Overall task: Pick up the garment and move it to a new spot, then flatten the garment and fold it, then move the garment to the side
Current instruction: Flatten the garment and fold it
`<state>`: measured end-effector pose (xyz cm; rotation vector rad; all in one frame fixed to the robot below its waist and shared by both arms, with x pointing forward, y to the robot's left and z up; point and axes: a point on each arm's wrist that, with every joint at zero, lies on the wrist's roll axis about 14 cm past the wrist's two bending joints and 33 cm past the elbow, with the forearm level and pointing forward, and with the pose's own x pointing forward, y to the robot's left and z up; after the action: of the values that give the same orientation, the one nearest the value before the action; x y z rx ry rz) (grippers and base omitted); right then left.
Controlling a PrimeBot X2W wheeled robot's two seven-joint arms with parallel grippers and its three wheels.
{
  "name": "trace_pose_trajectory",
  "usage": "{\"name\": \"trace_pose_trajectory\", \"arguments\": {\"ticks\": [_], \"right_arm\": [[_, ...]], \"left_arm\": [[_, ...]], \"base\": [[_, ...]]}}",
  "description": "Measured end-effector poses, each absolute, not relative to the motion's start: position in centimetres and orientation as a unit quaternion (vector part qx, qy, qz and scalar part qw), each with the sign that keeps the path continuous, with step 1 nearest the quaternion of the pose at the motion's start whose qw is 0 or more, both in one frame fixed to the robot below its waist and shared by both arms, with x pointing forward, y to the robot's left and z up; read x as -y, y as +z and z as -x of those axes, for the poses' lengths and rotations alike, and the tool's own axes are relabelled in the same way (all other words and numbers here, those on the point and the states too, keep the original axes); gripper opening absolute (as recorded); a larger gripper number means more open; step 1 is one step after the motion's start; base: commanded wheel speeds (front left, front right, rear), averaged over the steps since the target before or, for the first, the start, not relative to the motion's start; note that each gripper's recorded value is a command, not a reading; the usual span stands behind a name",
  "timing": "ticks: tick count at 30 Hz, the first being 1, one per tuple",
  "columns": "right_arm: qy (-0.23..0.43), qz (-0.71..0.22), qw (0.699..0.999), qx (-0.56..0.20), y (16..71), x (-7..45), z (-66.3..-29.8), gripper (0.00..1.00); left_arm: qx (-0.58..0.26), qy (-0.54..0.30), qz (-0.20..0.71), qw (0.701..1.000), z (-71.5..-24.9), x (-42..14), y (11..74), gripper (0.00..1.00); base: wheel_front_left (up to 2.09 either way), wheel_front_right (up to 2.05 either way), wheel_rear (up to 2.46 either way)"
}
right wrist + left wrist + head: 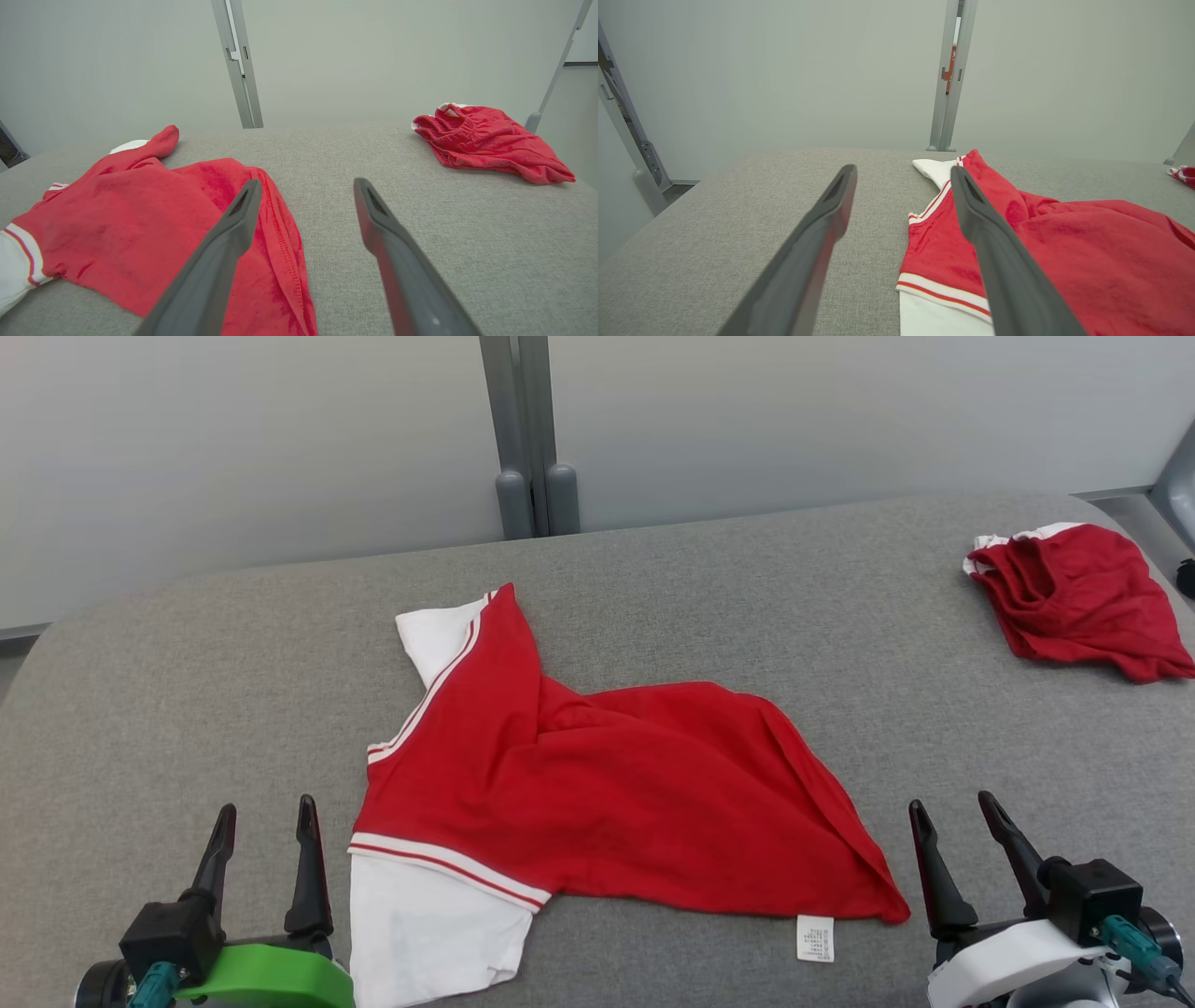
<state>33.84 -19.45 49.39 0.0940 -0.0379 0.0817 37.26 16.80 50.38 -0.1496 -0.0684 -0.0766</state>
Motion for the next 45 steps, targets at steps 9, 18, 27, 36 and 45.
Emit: {"name": "trace_pose_trajectory", "arguments": {"ticks": [9,18,27,36,45], "right_arm": [[0.039,-0.050,0.998,0.022,49.5,19.3,-33.6,1.00],[0.039,-0.052,0.998,0.026,49.8,19.2,-33.6,1.00],[0.047,-0.051,0.997,0.030,50.0,18.7,-33.8,1.00],[0.056,-0.049,0.997,0.033,50.3,18.2,-34.0,1.00],[0.061,-0.049,0.996,0.040,50.7,17.9,-34.1,1.00]], "left_arm": [[0.040,-0.042,0.065,0.996,-37.1,-17.1,50.7,1.00],[0.049,-0.044,0.064,0.996,-37.0,-17.5,51.2,1.00],[0.037,-0.037,0.071,0.996,-36.5,-17.8,50.4,1.00],[0.029,-0.029,0.075,0.996,-36.2,-18.2,49.8,1.00],[0.027,-0.028,0.079,0.996,-36.1,-18.3,49.6,1.00]], "base": [[0.00,0.00,0.00],[0.00,0.00,0.00],[0.00,0.00,0.00],[0.00,0.00,0.00],[0.00,0.00,0.00]]}}
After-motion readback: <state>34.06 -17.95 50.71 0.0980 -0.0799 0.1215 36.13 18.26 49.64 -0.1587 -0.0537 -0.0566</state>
